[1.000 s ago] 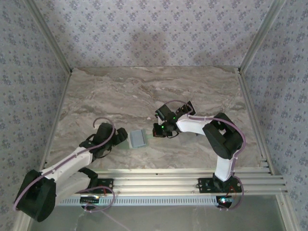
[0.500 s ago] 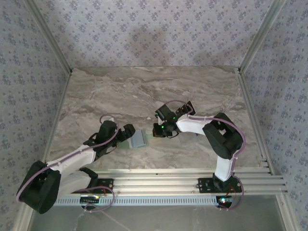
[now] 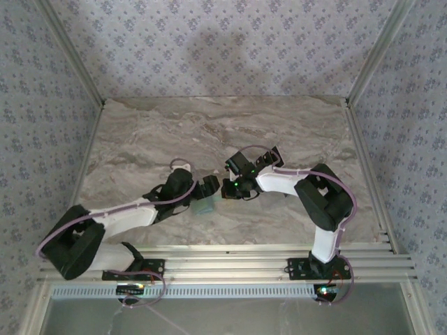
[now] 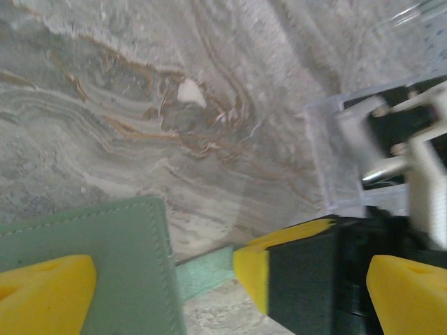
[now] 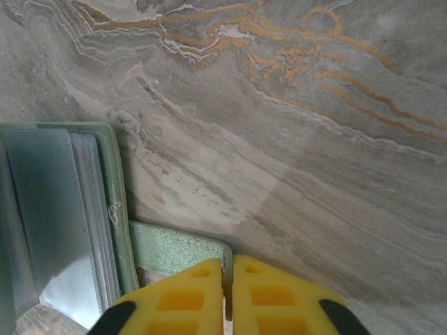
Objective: Put the credit cards into the card holder
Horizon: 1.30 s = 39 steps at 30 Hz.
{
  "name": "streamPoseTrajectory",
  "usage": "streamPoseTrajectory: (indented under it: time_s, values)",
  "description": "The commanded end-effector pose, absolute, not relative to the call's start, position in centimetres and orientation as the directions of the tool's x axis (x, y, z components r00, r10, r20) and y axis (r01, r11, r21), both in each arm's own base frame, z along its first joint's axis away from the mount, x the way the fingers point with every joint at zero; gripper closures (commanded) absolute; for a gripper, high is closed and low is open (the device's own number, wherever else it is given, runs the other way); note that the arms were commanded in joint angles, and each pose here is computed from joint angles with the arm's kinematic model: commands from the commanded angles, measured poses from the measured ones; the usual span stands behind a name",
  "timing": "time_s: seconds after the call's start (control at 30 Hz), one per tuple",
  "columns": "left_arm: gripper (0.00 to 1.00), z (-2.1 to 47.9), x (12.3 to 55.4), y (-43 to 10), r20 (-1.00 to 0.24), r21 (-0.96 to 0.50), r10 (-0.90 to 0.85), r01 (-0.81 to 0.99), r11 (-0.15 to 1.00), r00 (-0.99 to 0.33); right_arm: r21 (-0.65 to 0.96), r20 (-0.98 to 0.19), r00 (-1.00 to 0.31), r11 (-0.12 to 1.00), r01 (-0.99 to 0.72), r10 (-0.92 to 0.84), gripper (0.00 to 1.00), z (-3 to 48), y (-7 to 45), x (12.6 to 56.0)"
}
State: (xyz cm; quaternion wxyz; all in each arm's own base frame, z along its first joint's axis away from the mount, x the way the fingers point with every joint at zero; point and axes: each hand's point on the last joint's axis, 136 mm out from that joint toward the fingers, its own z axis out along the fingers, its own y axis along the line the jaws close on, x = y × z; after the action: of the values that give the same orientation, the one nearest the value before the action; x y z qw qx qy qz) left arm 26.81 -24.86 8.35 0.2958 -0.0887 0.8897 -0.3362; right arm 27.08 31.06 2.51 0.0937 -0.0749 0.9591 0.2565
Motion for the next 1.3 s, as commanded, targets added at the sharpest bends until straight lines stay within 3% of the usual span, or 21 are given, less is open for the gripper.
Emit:
streamPoseTrajectory:
  time_s: [0.0,0.3,0.37,0.53,0.87,1.27]
  values:
    - [0.00,8.1,27.6,-25.8,-0.483,-0.652,-0.373,0.042,0.757,-0.792,0.469,-0.244,-0.967,0.865,-0.181,-0.069,0.86,3.9,29.7,27.0]
    - [0.00,6.2,27.2,-25.6,-0.499,-0.615,-0.374,0.015,0.788,-0.782,0.505,-0.298,-0.955,0.849,-0.153,0.005,0.78,7.0,27.3,25.7]
    - [0.00,6.2,27.2,-25.4,-0.502,-0.613,-0.378,0.011,0.790,-0.778,0.525,-0.309,-0.951,0.838,-0.151,0.023,0.81,7.4,27.1,25.1]
    - [0.00,6.2,27.1,-25.2,-0.503,-0.609,-0.381,0.006,0.793,-0.776,0.597,-0.352,-0.933,0.785,-0.163,0.074,1.00,8.1,28.3,24.2]
    - [0.00,5.9,26.9,-25.0,-0.494,-0.609,-0.382,-0.003,0.793,-0.781,0.665,-0.477,-0.872,0.694,-0.276,0.110,1.00,8.6,33.3,22.8]
    - [0.00,6.4,26.8,-25.5,-0.470,-0.642,-0.408,-0.013,0.766,-0.783,0.676,-0.418,-0.903,0.697,-0.238,0.097,1.00,4.3,35.2,22.3]
